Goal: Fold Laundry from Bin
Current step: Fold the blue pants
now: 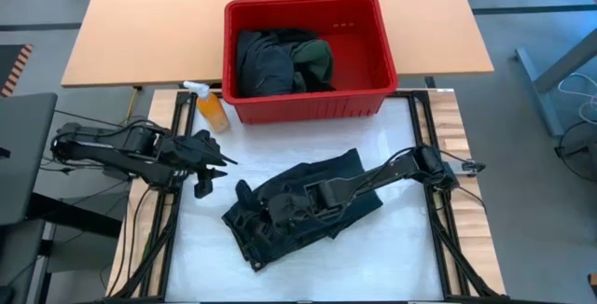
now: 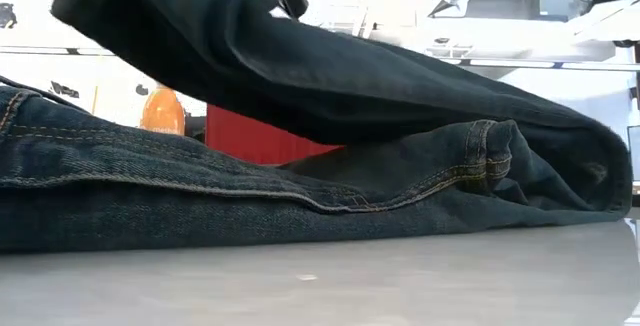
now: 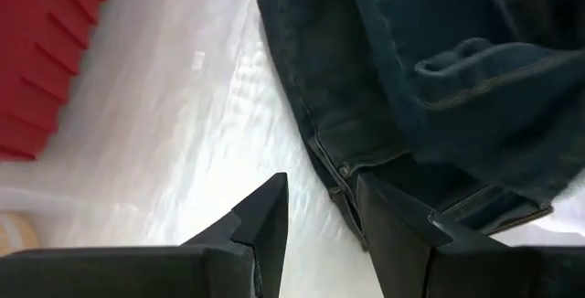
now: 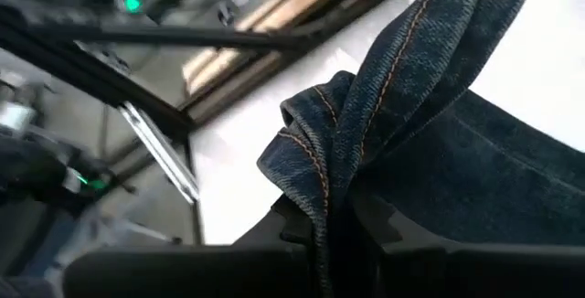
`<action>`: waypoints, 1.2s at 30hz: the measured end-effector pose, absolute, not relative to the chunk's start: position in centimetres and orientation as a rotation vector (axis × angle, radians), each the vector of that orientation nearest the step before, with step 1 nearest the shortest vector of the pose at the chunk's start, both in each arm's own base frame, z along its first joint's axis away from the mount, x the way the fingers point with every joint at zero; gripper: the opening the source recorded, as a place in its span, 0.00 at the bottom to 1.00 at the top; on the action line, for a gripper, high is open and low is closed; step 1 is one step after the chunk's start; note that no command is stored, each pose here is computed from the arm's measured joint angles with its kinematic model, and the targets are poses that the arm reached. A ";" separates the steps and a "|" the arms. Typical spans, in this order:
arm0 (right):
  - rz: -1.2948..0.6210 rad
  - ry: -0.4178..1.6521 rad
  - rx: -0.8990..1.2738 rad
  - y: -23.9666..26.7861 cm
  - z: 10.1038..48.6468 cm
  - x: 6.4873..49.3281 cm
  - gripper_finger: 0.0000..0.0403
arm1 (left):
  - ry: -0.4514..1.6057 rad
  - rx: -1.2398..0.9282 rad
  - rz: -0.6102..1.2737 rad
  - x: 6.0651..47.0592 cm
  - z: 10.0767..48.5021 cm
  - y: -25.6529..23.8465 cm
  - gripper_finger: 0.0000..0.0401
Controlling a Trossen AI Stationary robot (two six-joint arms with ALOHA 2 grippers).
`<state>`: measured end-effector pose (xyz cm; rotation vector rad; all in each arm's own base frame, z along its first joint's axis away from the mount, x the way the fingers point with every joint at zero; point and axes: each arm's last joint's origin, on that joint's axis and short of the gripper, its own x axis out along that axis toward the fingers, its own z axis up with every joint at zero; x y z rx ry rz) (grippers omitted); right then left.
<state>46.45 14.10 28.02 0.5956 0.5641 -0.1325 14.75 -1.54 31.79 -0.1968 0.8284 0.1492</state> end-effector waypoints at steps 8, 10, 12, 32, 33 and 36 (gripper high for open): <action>-0.031 0.730 0.667 13.9 27.3 45.9 0.47 | 0.847 -0.284 0.160 15.2 31.5 -2.3 0.31; 0.029 0.771 0.710 14.2 27.3 45.8 0.54 | 0.838 -0.299 0.155 15.2 31.6 -2.5 0.31; 0.049 0.781 0.731 14.5 27.5 45.6 0.59 | 0.829 -0.300 0.151 15.3 31.6 -2.6 0.31; -0.185 0.950 0.628 12.2 34.4 37.3 0.54 | 0.669 -0.420 -0.076 17.3 32.8 -3.7 0.31; -0.191 0.951 0.615 12.4 34.6 36.9 0.54 | 0.635 -0.478 -0.088 17.5 32.9 -3.5 0.31; -0.205 0.944 0.564 12.8 34.9 36.3 0.54 | 0.593 -0.625 -0.167 19.0 32.0 -2.7 0.31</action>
